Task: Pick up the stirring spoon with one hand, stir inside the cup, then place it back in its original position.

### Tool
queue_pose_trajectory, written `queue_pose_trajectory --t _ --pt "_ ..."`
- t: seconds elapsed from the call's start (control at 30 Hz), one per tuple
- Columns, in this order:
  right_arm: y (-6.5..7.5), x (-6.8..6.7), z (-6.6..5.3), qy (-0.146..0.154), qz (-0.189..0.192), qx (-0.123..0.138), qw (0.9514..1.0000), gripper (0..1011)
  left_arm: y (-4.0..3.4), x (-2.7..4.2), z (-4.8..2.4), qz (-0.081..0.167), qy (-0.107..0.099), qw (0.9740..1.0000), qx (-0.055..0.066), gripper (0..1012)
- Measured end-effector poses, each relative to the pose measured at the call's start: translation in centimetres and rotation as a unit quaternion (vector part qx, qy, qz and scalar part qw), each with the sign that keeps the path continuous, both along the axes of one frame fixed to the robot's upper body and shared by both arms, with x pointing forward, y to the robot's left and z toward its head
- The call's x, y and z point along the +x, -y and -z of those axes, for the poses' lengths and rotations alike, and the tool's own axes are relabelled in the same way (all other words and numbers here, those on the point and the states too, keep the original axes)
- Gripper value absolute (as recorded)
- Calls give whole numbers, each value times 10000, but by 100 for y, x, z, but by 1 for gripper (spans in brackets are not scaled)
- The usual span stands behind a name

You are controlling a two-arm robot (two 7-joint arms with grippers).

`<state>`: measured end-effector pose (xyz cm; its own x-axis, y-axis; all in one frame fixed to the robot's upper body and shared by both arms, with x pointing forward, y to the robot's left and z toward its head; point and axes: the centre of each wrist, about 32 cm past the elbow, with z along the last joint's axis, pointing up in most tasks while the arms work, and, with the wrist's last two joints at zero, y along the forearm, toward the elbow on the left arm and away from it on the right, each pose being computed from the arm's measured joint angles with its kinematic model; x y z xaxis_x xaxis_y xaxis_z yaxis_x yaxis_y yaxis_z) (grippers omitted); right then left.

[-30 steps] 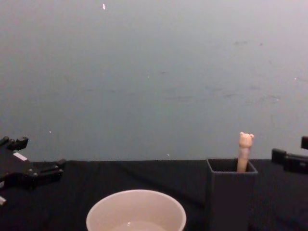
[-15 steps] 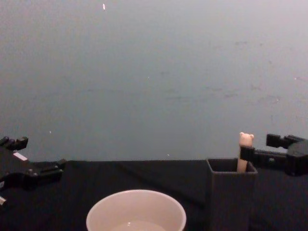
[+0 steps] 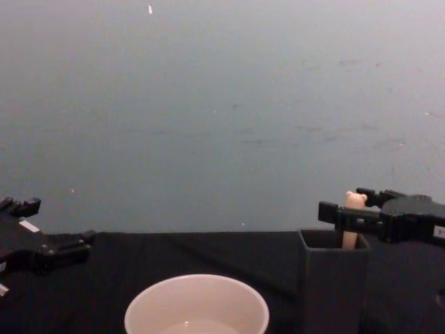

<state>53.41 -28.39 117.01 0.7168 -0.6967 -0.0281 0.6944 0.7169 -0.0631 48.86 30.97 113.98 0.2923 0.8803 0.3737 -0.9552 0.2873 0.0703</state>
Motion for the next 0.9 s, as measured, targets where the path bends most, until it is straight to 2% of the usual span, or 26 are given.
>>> queue_pose_trajectory --t 0.37,0.83,0.9 --pt "-22 5 16 -128 2 -54 9999 1000 0 0 0 0 0 10000 0 1001" --pt "-26 1 15 -132 21 -76 9999 1000 0 0 0 0 0 10000 0 1001" --pt "-26 1 14 -131 20 -74 9999 959 0 0 0 0 0 10000 0 1001"
